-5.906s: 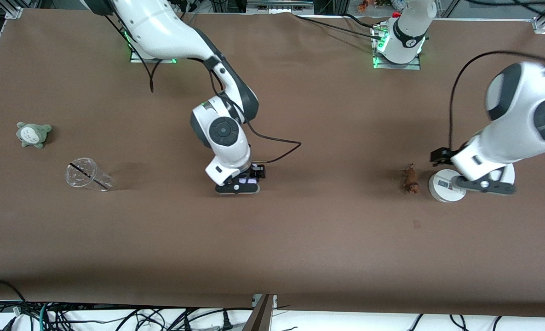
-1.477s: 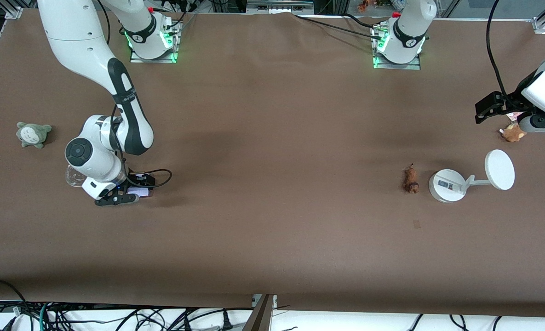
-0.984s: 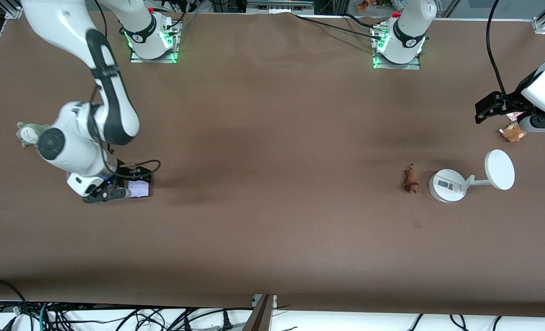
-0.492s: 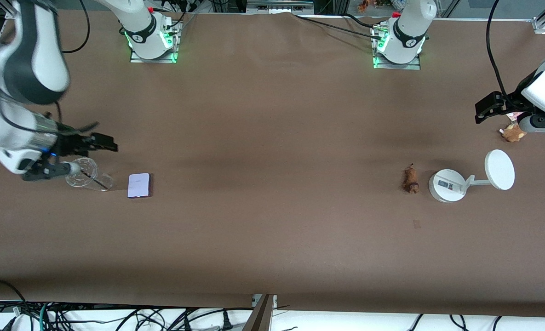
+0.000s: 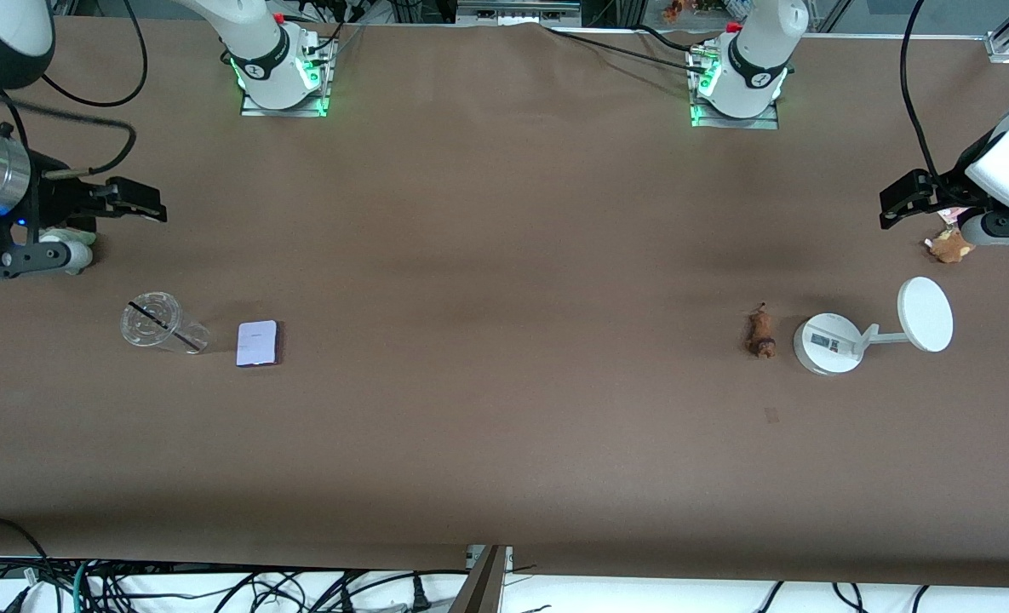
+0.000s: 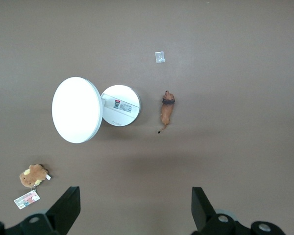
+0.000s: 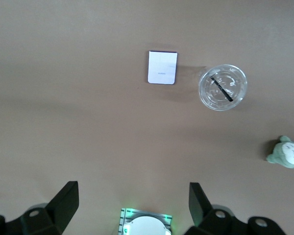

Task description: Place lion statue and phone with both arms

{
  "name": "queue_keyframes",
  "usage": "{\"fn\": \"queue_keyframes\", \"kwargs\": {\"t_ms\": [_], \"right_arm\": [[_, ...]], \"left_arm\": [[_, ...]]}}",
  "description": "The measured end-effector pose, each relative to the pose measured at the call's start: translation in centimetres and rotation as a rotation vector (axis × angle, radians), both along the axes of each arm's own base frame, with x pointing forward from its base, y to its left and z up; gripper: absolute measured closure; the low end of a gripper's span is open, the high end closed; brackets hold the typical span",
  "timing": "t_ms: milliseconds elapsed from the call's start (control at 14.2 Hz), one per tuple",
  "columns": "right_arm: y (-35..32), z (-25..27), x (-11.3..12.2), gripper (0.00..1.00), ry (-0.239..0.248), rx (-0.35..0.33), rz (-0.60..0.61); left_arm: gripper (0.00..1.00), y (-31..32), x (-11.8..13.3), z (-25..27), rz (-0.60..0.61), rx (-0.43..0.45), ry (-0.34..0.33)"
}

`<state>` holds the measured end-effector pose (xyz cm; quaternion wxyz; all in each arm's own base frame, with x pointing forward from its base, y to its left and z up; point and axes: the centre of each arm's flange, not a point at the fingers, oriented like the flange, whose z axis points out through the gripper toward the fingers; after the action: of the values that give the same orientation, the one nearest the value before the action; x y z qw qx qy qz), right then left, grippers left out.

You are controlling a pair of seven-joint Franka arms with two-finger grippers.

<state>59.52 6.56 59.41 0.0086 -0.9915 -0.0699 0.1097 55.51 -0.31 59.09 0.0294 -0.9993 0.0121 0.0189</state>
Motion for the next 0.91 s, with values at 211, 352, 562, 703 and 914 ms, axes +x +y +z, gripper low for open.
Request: {"fn": "queue_keyframes", "kwargs": {"t_ms": [211,352,562,703,914], "right_arm": [[1.2,-0.5,0.3,0.0,0.006,-0.017,0.003],[1.4,-0.9,0.4,0.0,0.012,-0.021,0.003],[2.6,-0.9,0.2,0.0,0.011,-0.031,-0.02],[3.4,-0.8,0.1,0.0,0.01,-0.034,-0.02],[3.2,-0.7,0.1,0.0,0.008,-0.035,-0.026]], "left_arm": [[0.0,0.0,0.0,0.0,0.0,0.0,0.0],[0.0,0.0,0.0,0.0,0.0,0.0,0.0],[0.0,0.0,0.0,0.0,0.0,0.0,0.0],[0.0,0.0,0.0,0.0,0.0,0.0,0.0],[0.0,0.0,0.0,0.0,0.0,0.0,0.0]]}}
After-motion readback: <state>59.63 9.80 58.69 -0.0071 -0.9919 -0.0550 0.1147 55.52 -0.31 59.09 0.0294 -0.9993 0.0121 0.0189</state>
